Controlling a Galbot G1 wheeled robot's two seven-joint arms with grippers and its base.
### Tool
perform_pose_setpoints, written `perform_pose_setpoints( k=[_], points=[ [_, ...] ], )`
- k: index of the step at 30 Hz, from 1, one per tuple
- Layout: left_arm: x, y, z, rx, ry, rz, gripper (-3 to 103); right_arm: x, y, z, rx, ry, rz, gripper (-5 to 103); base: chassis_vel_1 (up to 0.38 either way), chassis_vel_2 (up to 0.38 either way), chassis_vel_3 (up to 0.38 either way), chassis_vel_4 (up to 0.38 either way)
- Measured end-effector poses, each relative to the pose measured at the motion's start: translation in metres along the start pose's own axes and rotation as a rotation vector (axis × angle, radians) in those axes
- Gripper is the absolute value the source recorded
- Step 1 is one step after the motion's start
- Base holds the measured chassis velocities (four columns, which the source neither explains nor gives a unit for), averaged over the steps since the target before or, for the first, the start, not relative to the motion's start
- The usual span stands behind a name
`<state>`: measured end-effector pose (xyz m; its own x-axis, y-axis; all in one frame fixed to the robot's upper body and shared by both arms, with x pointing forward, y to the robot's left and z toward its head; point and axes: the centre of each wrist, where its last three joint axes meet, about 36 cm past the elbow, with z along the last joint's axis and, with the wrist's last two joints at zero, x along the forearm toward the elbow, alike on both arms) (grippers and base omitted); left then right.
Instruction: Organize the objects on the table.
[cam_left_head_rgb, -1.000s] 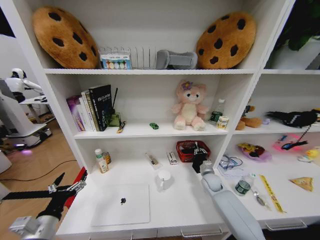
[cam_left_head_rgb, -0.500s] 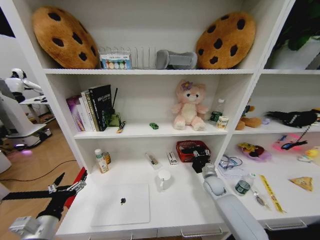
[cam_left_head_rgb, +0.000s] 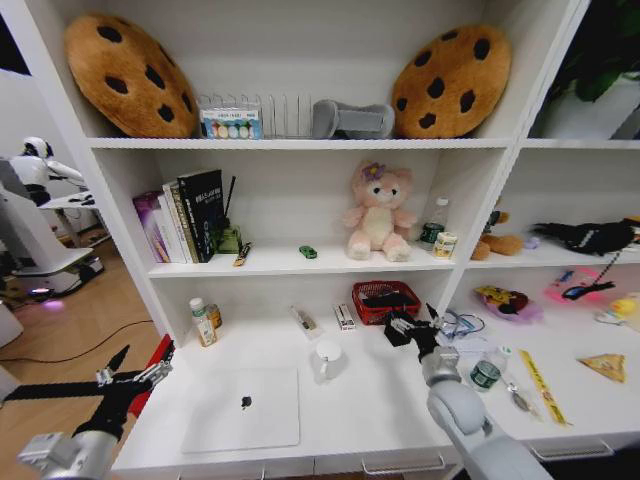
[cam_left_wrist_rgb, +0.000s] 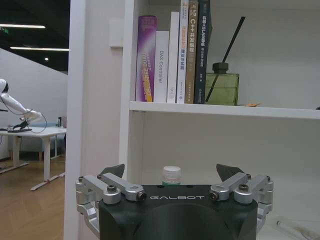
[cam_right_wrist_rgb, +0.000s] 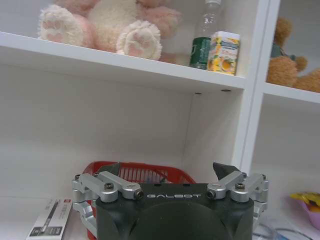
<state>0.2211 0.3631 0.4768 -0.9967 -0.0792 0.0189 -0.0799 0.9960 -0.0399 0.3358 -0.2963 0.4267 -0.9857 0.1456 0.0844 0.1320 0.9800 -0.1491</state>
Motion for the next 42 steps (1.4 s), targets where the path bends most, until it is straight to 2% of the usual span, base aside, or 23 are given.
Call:
perform_pose_setpoints(
  k=[2,3,5,6,8,13,14,19,23,25,30,37,40,42],
  points=[
    [0.000,0.000,0.000,0.000,0.000,0.000,100,0.024,-0.005,0.006,-0.031,0.081,0.035,100,0.000,0.000,0.000,0.000],
    [0.000,0.000,0.000,0.000,0.000,0.000,100,0.024,-0.005,0.006,-0.031,0.081,0.035,100,0.000,0.000,0.000,0.000],
    [0.000,0.000,0.000,0.000,0.000,0.000,100,0.039,-0.012,0.018,-0.042,0.173,0.067,100,0.000,0.000,0.000,0.000],
    [0.000,0.000,0.000,0.000,0.000,0.000,100,0.039,-0.012,0.018,-0.042,0.173,0.067,100,0.000,0.000,0.000,0.000],
    [0.000,0.000,0.000,0.000,0.000,0.000,100,0.044,-0.019,0.029,-0.055,0.248,0.087,100,0.000,0.000,0.000,0.000],
    [0.000,0.000,0.000,0.000,0.000,0.000,100,0.043,-0.030,0.039,-0.070,0.332,0.102,100,0.000,0.000,0.000,0.000],
    [0.000,0.000,0.000,0.000,0.000,0.000,100,0.038,-0.036,0.041,-0.074,0.376,0.099,100,0.000,0.000,0.000,0.000],
    [0.000,0.000,0.000,0.000,0.000,0.000,100,0.016,-0.050,0.031,-0.107,0.468,0.056,100,0.000,0.000,0.000,0.000],
    [0.000,0.000,0.000,0.000,0.000,0.000,100,0.007,-0.055,0.024,-0.135,0.495,0.041,100,0.000,0.000,0.000,0.000],
    [0.000,0.000,0.000,0.000,0.000,0.000,100,0.000,-0.059,0.022,-0.170,0.529,0.026,100,0.000,0.000,0.000,0.000],
    [0.000,0.000,0.000,0.000,0.000,0.000,100,-0.007,-0.064,0.026,-0.191,0.554,0.022,100,0.000,0.000,0.000,0.000],
    [0.000,0.000,0.000,0.000,0.000,0.000,100,-0.015,-0.068,0.036,-0.201,0.575,0.021,100,0.000,0.000,0.000,0.000],
    [0.000,0.000,0.000,0.000,0.000,0.000,100,-0.019,-0.069,0.045,-0.184,0.577,0.022,103,0.000,0.000,0.000,0.000],
    [0.000,0.000,0.000,0.000,0.000,0.000,100,-0.023,-0.069,0.050,-0.178,0.583,0.026,99,0.000,0.000,0.000,0.000]
  ],
)
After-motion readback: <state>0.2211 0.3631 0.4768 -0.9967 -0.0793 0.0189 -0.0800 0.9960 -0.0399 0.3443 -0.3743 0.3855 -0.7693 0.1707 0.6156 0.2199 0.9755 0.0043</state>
